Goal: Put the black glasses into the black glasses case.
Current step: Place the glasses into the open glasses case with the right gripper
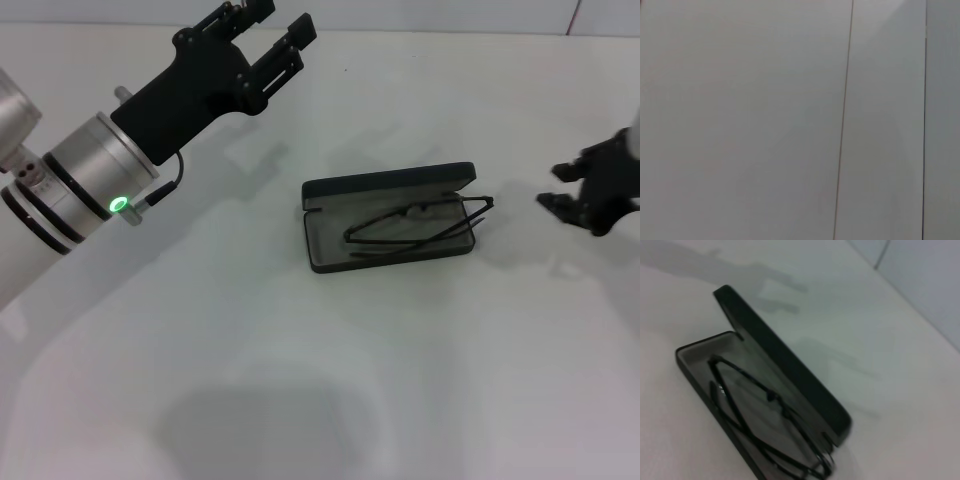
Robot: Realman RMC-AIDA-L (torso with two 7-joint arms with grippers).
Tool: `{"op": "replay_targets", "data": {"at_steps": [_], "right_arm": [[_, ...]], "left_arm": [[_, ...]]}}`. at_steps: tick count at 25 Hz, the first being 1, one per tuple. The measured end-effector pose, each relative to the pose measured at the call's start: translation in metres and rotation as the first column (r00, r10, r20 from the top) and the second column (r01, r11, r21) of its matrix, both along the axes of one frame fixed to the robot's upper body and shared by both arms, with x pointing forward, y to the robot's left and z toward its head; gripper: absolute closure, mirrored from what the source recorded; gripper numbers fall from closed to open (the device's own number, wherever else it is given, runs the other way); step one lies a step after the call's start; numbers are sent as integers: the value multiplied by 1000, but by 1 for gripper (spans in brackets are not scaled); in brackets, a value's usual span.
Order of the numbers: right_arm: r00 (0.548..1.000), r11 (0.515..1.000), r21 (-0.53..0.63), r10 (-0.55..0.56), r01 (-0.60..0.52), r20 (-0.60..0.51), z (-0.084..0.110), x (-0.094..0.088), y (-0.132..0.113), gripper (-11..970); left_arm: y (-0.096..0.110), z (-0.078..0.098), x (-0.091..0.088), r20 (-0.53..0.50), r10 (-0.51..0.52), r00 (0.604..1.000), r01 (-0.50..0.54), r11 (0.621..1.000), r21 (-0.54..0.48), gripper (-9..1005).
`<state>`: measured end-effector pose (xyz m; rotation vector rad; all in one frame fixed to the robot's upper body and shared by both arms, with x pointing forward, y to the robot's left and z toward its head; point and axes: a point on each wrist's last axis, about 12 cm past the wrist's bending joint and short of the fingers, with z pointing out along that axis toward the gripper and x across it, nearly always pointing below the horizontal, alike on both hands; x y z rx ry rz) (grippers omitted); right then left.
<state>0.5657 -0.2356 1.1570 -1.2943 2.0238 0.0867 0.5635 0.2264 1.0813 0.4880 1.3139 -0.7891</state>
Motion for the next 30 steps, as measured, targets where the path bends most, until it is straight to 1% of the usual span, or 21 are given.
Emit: {"op": "replay_targets", "data": {"at_steps": [7,11,15,18,22,30], "right_arm": [[996,996,-28,86,-87,-33,-13,16,32,646],[992,993,-32,117,-118,-40,-14,22,45,646],[990,990,-36,138,-139,-33,-17,23,53,645],[988,988,-31,149,-150,-31,-18,22,57,645],[986,986,4,165,-165,-35,-14,19,60,645],[986,987,9,160,-159,-38,-14,19,57,644]], "left_arm": [[-1,-1,-1,-5,-8,1000,8,1000,3,400],[0,-1,-1,-7,-7,1000,7,1000,3,401],[0,-2,-1,-8,-6,1000,6,1000,3,401],[0,-1,-1,-8,-7,1000,7,1000,3,401],[-1,-1,-1,-7,-8,1000,8,1000,3,401],[-2,-1,0,-4,-11,1000,11,1000,4,401]]}}
